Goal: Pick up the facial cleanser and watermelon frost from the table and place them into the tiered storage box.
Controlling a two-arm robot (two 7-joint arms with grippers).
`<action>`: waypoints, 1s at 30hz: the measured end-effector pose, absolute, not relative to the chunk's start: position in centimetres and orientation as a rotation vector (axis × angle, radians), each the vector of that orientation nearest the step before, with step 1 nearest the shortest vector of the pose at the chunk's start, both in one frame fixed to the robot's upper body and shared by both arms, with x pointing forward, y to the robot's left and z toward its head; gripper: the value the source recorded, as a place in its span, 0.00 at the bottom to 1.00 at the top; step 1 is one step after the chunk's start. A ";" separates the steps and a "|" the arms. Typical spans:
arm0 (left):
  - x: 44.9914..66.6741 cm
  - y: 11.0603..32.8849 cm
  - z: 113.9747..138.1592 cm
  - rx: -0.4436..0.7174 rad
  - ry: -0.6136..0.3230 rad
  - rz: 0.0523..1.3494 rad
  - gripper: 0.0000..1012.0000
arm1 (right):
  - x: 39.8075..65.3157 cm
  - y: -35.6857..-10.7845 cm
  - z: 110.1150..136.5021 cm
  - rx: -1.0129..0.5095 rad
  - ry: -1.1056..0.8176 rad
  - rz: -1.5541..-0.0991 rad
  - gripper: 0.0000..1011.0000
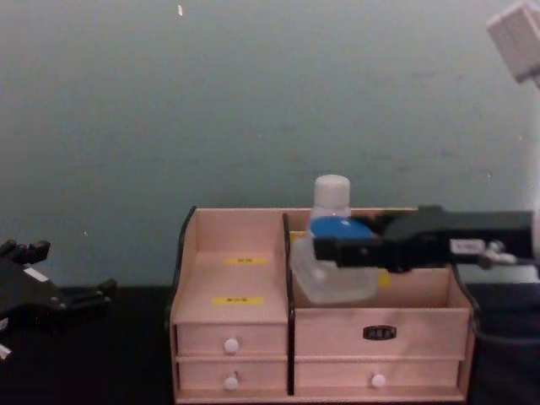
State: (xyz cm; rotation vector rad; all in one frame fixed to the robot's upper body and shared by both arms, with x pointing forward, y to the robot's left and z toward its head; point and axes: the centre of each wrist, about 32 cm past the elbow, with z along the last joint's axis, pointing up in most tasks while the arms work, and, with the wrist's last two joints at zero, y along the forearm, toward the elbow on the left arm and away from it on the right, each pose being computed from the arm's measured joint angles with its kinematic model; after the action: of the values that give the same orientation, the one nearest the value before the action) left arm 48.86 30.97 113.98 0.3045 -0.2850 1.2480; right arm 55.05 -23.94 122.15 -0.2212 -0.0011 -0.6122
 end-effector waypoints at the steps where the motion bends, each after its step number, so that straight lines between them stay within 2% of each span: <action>1: 48.9 31.0 114.0 0.304 -0.285 1.248 0.99 | 55.3 -23.7 122.2 -0.218 -0.003 -0.608 0.72; 18: 48.9 31.0 114.0 0.304 -0.285 1.248 0.99 | 60.2 -19.2 122.7 -0.198 0.012 -0.567 0.72; 30: 48.9 31.0 114.0 0.304 -0.285 1.248 0.99 | 62.6 -16.9 122.3 -0.217 0.029 -0.575 0.72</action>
State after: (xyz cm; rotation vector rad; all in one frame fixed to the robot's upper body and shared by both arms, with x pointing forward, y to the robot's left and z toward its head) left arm 48.86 30.97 113.98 0.3045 -0.2849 1.2479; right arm 62.58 -16.93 122.28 -0.2172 0.0288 -0.5745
